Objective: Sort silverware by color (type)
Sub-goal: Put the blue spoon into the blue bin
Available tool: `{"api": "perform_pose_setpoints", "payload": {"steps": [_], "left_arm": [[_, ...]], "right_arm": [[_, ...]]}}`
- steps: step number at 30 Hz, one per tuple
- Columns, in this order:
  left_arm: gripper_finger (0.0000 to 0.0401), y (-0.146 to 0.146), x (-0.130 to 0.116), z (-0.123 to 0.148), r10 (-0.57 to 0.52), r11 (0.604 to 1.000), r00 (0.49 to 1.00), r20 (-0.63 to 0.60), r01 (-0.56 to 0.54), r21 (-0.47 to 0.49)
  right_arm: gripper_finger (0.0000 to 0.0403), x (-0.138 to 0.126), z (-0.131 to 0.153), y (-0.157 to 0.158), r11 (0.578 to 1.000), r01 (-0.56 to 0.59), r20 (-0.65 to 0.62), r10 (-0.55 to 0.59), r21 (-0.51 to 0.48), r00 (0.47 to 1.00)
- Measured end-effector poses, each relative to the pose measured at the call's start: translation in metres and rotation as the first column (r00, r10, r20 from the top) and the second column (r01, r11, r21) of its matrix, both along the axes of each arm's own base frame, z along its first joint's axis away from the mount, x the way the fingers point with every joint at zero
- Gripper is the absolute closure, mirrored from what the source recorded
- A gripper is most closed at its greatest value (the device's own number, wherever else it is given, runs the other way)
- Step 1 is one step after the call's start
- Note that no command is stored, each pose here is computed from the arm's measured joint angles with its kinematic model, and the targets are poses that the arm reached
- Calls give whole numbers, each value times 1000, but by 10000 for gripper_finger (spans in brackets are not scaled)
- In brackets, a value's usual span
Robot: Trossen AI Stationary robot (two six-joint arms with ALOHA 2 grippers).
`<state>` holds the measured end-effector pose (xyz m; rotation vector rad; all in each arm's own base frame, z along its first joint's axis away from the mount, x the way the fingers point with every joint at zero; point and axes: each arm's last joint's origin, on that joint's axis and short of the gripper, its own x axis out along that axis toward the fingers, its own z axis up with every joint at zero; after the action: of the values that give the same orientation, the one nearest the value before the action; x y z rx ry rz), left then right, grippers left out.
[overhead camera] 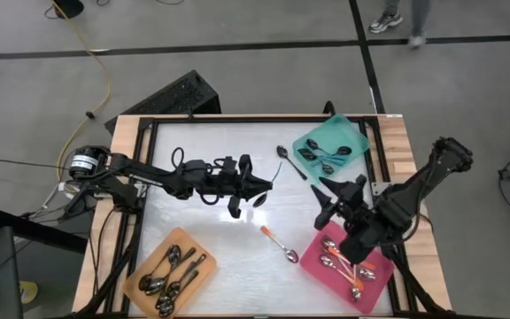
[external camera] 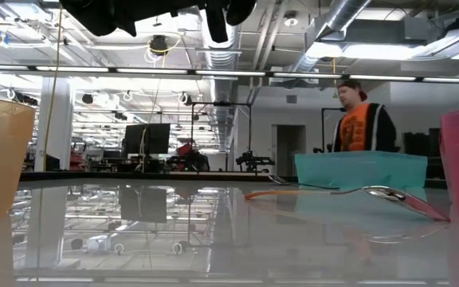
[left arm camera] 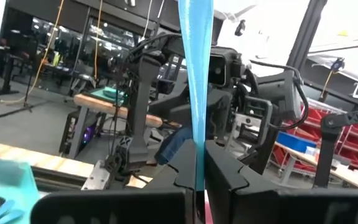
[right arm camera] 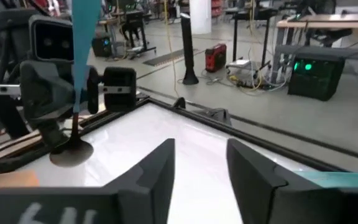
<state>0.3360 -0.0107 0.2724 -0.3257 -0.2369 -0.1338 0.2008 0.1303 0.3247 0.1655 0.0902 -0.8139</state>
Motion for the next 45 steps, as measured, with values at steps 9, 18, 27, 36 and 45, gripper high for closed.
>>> {"api": "perform_pose_setpoints", "payload": {"steps": [9,18,27,36,45], "left_arm": [[401,-6,-1,1,-10,1000,1000,19,10,27],[401,-14,-1,2,-22,997,999,32,19,75],[401,-14,-1,3,-26,996,999,39,22,82],[401,-14,-1,2,-20,995,999,31,17,98],[401,-14,-1,3,-13,995,999,37,9,102]], "right_arm": [[194,47,24,-3,970,-238,-88,242,52,966],[188,78,49,-25,894,-447,-4,447,-36,894],[189,103,36,-41,883,-469,-17,469,-15,883],[313,109,30,-36,884,-465,-43,463,-50,885],[383,104,32,-29,901,-423,-79,417,-100,906]]}}
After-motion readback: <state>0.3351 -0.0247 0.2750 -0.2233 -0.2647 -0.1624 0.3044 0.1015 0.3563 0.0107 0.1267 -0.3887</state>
